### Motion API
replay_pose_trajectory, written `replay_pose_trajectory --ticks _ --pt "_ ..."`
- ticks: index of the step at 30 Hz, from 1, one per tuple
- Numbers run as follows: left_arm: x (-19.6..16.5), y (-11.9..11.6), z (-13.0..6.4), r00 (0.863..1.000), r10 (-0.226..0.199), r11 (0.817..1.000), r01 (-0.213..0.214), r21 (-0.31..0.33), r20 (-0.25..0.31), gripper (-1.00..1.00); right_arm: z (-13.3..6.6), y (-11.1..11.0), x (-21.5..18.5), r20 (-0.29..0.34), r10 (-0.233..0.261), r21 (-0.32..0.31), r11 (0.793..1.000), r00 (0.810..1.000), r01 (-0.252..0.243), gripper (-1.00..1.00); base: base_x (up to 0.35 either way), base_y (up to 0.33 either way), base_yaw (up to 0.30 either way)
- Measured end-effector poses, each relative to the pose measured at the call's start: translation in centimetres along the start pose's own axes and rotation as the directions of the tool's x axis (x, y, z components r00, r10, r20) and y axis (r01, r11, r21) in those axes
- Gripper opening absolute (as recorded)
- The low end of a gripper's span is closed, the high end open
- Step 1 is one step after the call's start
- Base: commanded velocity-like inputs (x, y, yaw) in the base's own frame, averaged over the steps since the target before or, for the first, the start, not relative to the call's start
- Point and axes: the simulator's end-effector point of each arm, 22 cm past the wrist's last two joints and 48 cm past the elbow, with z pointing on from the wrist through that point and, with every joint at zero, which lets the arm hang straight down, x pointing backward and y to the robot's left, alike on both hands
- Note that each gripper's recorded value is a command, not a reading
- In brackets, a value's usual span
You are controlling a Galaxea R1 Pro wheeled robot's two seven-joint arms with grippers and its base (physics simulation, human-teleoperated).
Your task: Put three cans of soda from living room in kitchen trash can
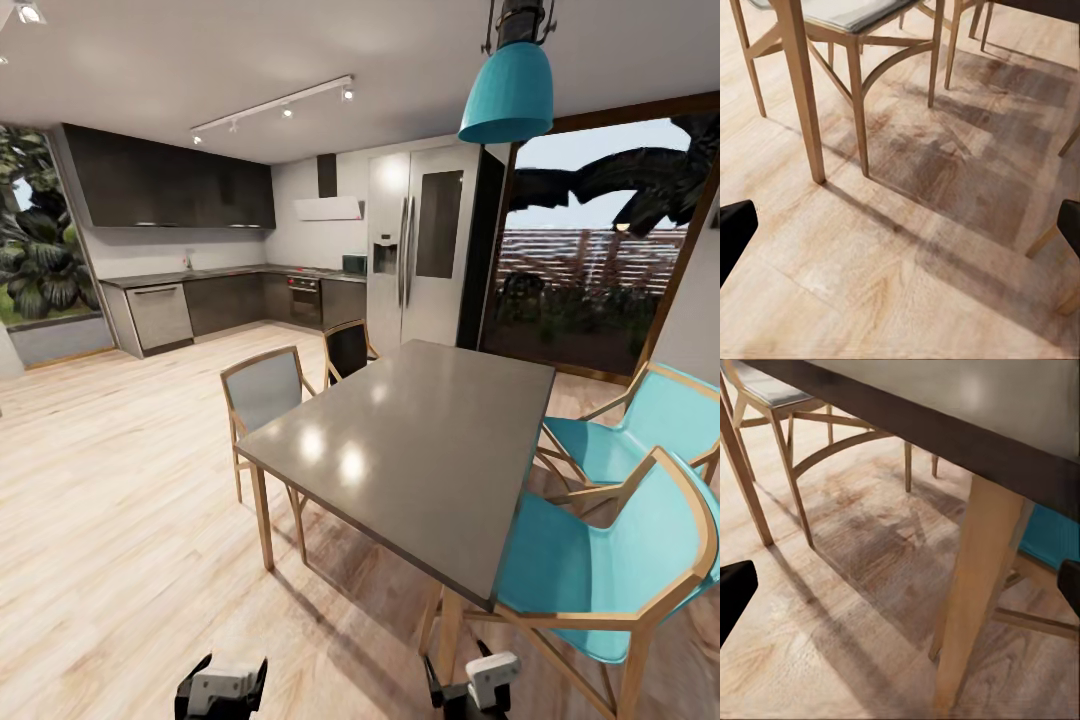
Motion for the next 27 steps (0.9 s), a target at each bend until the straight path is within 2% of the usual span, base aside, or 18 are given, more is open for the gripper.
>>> replay_pose_trajectory --ticks 5,7,13,27 --pt "3.1 0.0 -0.4 1.0 -0.004 1.0 0.004 -0.001 -0.029 1.0 -0.5 -1.5 2.0 -0.038 0.014 0.037 0.999 0.999 -0.013 1.0 0.0 0.0 0.0" --pt "5.5 -0.1 -0.9 0.998 -0.008 1.0 0.008 -0.003 -0.058 1.0 -0.9 -2.2 4.0 -0.08 0.026 0.056 0.998 0.997 -0.021 1.0 0.0 0.0 0.0" --pt "6.8 0.0 -1.2 0.997 -0.008 1.0 0.008 -0.004 -0.077 1.0 -1.8 -2.1 7.1 -0.149 0.035 0.057 0.998 0.988 -0.026 1.0 0.0 0.0 0.0" --pt "7.8 -0.1 -1.3 0.995 -0.01 1.0 0.009 -0.006 -0.096 1.0 -2.1 -1.8 8.1 -0.172 0.044 0.056 0.998 0.984 -0.034 1.0 0.0 0.0 0.0"
